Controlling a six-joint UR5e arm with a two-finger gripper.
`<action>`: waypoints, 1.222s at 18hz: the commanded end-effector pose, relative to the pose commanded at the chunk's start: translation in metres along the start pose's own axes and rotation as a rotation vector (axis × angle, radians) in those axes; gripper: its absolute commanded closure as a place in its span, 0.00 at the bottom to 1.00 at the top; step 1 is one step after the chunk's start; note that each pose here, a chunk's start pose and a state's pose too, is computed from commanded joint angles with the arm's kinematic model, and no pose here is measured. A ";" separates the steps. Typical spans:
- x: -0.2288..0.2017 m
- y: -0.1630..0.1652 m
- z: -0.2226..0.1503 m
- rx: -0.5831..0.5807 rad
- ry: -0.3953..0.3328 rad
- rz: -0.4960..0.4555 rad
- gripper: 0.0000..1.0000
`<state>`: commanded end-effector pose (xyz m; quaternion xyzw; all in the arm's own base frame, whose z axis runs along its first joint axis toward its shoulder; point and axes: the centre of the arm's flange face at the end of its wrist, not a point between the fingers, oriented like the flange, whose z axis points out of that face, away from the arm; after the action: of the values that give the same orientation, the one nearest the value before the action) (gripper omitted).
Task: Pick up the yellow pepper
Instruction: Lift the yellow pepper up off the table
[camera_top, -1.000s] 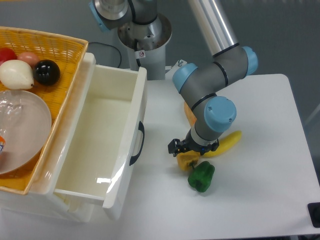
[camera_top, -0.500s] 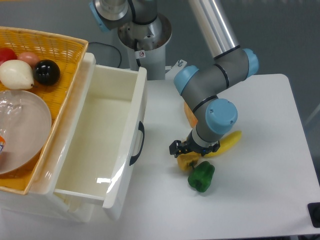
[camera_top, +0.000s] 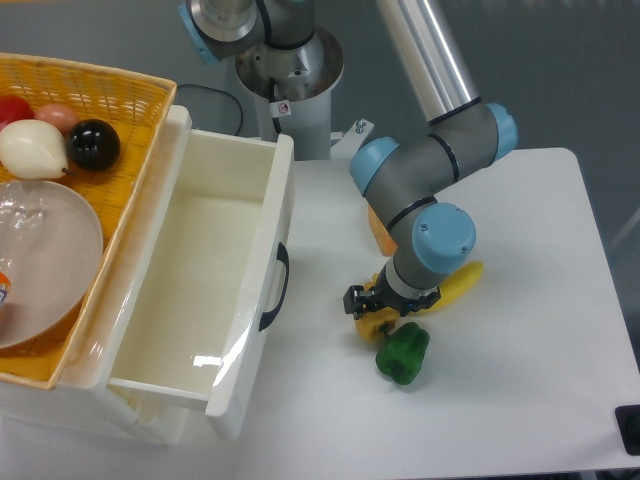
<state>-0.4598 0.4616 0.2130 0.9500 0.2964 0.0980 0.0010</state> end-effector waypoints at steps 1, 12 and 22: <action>0.000 0.000 -0.002 0.002 -0.003 -0.003 0.57; 0.013 -0.004 -0.062 0.083 -0.045 0.144 0.77; 0.020 0.010 -0.125 0.074 -0.227 0.650 0.77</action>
<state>-0.4613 0.4580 0.3401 0.9990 -0.0202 -0.0237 -0.0317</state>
